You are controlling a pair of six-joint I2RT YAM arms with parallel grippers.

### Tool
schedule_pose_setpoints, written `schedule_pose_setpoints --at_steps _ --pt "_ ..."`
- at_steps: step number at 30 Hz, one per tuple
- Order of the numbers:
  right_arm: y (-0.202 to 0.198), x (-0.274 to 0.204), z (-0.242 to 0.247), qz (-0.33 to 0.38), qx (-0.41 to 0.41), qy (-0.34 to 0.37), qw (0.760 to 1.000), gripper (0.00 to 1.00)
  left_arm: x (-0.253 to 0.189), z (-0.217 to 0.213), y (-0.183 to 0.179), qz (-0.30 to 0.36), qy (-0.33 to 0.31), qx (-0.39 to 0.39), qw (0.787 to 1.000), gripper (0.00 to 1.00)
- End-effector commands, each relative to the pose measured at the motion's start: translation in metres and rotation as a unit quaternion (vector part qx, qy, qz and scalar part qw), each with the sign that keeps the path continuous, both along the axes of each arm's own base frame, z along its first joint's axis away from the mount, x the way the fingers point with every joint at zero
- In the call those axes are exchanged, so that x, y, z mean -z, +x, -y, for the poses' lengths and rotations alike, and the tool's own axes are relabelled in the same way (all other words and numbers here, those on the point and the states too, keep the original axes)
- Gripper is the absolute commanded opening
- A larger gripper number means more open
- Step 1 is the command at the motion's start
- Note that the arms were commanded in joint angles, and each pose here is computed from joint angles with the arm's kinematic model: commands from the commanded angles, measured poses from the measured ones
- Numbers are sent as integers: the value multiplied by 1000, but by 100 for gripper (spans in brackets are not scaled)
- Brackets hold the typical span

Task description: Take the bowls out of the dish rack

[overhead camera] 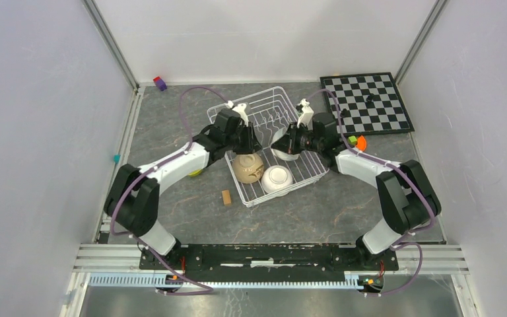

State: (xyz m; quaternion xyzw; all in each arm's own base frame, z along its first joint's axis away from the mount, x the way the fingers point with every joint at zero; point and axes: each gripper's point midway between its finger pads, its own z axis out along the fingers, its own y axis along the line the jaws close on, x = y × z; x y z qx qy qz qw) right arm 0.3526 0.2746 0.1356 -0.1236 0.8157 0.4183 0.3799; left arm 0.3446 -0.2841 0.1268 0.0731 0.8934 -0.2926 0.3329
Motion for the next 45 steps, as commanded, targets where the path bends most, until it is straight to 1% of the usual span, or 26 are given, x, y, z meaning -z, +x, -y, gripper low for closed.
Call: schedule_pose_setpoints --at_steps 1,2,3,5,7,10,12,15,17,18,20,22,23,25,27,29,31,32,34,36,39,42,45 --pt "1 -46 -16 75 -45 54 995 0 -36 -15 0 63 5 -16 998 36" --pt "0 -51 -18 82 -53 55 994 0 -42 -18 -1 71 1 -25 997 40" --pt "-1 -57 -19 92 -59 55 992 0 -43 -23 -2 74 0 -36 997 48" --pt "-3 -65 -22 109 -70 44 991 0 -51 -34 -5 90 -5 -63 994 60" --pt "-7 -73 -25 130 -80 20 988 0 -57 -50 -9 108 -4 -97 989 68" --pt "-15 -83 -29 173 -87 -20 981 0 -67 -85 -20 130 13 -157 979 77" --pt "-23 -92 -31 201 -93 -32 975 0 -74 -107 -31 140 20 -193 971 80" --pt "-33 -107 -29 236 -92 -44 966 0 -73 -124 -48 133 16 -216 967 81" --pt "-28 -114 -20 250 -66 -65 964 0 -70 -131 -58 123 10 -225 966 82" --pt "-25 -118 -12 256 -48 -81 962 0 -67 -134 -62 117 8 -231 966 85" --pt "-10 -124 9 264 10 -127 956 0 -63 -136 -68 109 -1 -237 965 90" --pt "5 -128 34 266 75 -174 945 0 -59 -135 -71 101 -10 -239 966 99" --pt "14 -128 50 260 116 -203 937 0 -57 -135 -71 95 -14 -245 965 100" --pt "25 -129 74 244 174 -242 923 0 -50 -143 -73 68 -8 -283 957 100" --pt "33 -129 87 239 194 -267 913 0 -44 -148 -73 49 3 -303 952 100" --pt "43 -128 97 231 213 -287 905 0 -40 -143 -71 40 5 -296 954 100" --pt "55 -123 106 215 223 -300 902 0 -35 -130 -70 32 2 -268 963 100" --pt "61 -122 108 208 226 -302 902 0 -32 -123 -70 26 1 -246 969 100" --pt "73 -115 115 188 227 -312 903 0 -26 -113 -69 16 -3 -226 974 100" --pt "82 -111 118 177 221 -315 906 0 -22 -109 -66 11 -1 -223 975 99" --pt "84 -107 116 179 203 -319 908 0 -14 -108 -61 7 6 -226 974 96" --pt "78 -107 105 193 163 -308 917 0 -8 -103 -55 3 14 -219 976 90" --pt "64 -113 90 206 121 -278 931 0 -3 -96 -46 -4 20 -217 976 78"
